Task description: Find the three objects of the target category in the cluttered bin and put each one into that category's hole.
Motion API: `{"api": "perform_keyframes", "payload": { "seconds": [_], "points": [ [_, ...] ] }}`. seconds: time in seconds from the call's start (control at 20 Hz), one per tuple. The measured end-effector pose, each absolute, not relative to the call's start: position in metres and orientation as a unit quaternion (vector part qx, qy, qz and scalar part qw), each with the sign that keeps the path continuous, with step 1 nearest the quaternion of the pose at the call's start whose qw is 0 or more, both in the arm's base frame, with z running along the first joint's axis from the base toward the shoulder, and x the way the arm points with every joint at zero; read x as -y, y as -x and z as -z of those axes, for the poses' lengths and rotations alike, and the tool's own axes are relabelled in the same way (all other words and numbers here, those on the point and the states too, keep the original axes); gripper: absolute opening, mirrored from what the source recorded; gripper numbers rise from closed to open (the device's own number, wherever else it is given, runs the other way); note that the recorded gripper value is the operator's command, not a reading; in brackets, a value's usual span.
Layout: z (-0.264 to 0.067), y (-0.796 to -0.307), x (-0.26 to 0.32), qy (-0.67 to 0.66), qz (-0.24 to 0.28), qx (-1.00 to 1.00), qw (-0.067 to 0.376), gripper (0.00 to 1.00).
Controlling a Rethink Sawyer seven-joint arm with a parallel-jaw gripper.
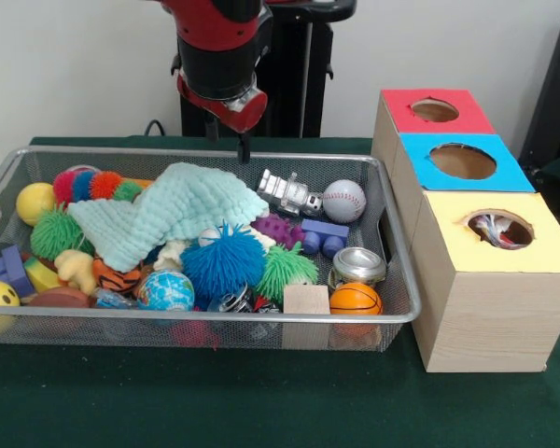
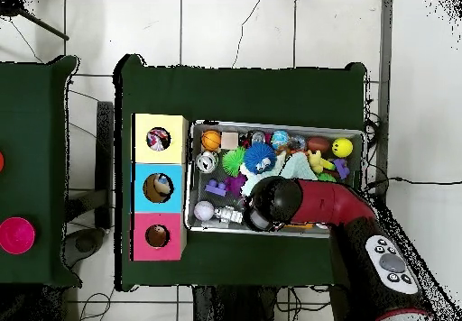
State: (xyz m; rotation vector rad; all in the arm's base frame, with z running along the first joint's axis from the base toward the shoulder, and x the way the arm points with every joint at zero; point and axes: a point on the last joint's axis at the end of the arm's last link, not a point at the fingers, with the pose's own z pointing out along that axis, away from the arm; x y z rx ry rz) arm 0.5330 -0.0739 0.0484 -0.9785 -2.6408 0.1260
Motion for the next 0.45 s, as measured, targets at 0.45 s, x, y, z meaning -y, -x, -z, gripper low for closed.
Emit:
{"api": "perform_keyframes", "payload": {
  "seconds": [0.45],
  "points": [
    [-0.031,-0.522,0.077,0.328,-0.042,0.928,0.173,1.00]
  ]
}}
